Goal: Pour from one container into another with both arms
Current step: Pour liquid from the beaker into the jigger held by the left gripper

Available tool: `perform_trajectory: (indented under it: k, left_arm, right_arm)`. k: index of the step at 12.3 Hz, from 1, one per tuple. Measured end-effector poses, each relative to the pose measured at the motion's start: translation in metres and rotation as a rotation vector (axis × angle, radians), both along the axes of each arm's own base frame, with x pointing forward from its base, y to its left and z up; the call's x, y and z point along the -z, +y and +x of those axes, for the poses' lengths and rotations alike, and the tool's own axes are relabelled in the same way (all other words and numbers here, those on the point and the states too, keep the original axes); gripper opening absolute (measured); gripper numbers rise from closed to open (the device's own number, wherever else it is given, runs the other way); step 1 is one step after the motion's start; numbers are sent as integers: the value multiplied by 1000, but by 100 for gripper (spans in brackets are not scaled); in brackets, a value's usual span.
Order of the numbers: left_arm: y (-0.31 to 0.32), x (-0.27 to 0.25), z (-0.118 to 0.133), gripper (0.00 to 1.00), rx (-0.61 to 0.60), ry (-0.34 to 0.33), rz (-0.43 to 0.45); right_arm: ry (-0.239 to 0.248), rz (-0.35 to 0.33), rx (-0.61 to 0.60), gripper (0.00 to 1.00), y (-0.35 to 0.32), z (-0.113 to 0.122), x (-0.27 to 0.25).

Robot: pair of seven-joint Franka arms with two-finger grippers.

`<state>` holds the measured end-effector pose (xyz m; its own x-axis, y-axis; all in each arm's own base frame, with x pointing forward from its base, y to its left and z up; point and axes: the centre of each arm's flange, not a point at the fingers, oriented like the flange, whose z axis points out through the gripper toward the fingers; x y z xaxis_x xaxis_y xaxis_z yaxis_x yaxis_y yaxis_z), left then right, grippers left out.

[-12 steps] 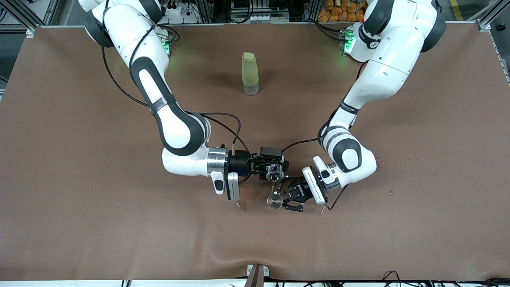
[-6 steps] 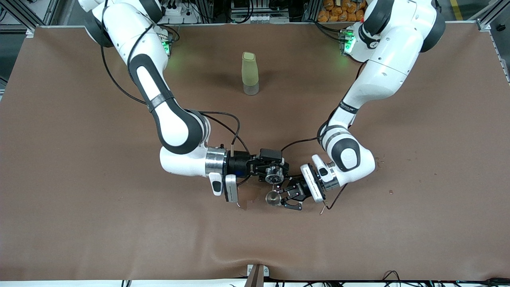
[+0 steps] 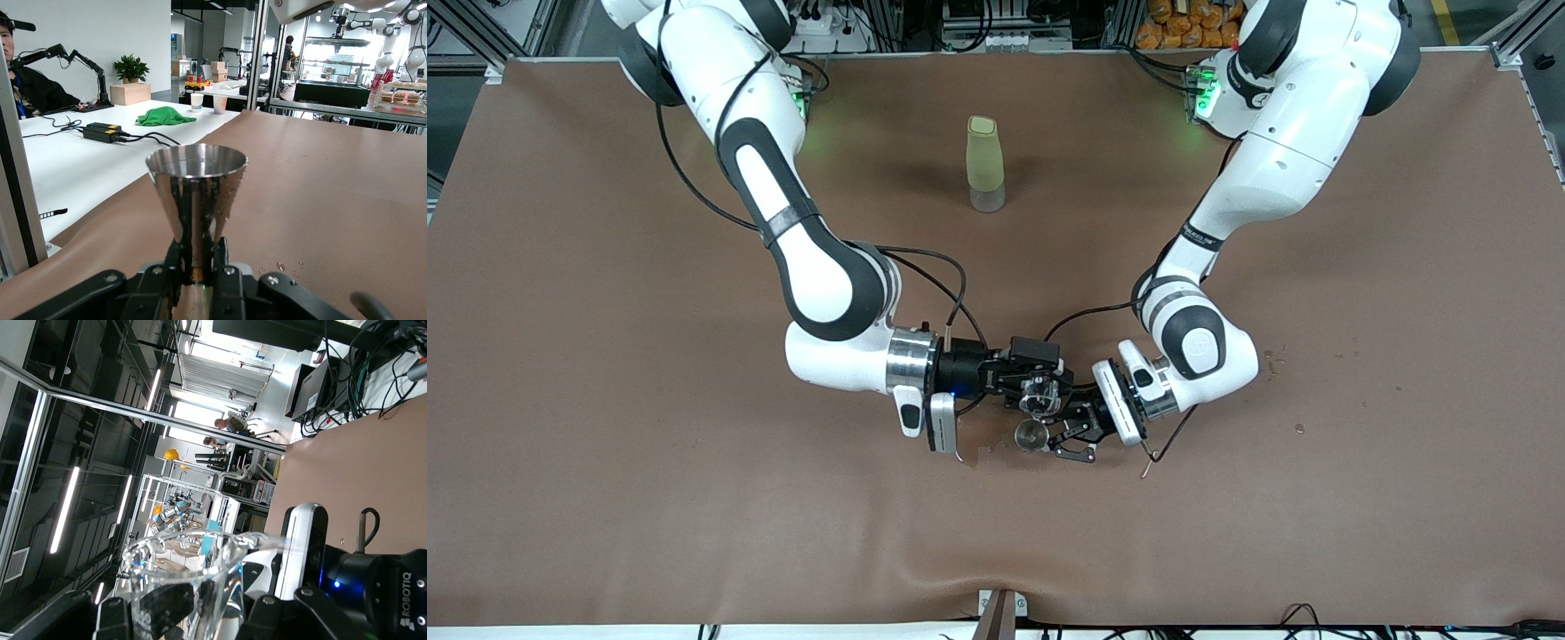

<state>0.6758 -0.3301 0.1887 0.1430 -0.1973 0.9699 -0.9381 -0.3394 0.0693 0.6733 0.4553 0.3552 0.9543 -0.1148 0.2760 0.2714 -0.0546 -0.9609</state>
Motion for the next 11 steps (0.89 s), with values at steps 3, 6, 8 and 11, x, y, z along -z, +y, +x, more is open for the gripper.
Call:
perform_trajectory:
  k: [3, 6, 8, 11]
  left_arm:
    - [0, -1, 0, 21, 0, -2, -1]
    - [-1, -5, 1, 21, 1, -6, -3]
    - [-3, -8, -1, 21, 4, -7, -7]
    - [-3, -14, -5, 21, 7, -2, -10]
  right_arm:
    - [20, 3, 0, 12, 1, 0, 0]
    - [53, 20, 6, 12, 1, 0, 0]
    - [60, 21, 7, 12, 1, 0, 1]
    - [89, 57, 24, 12, 1, 0, 1]
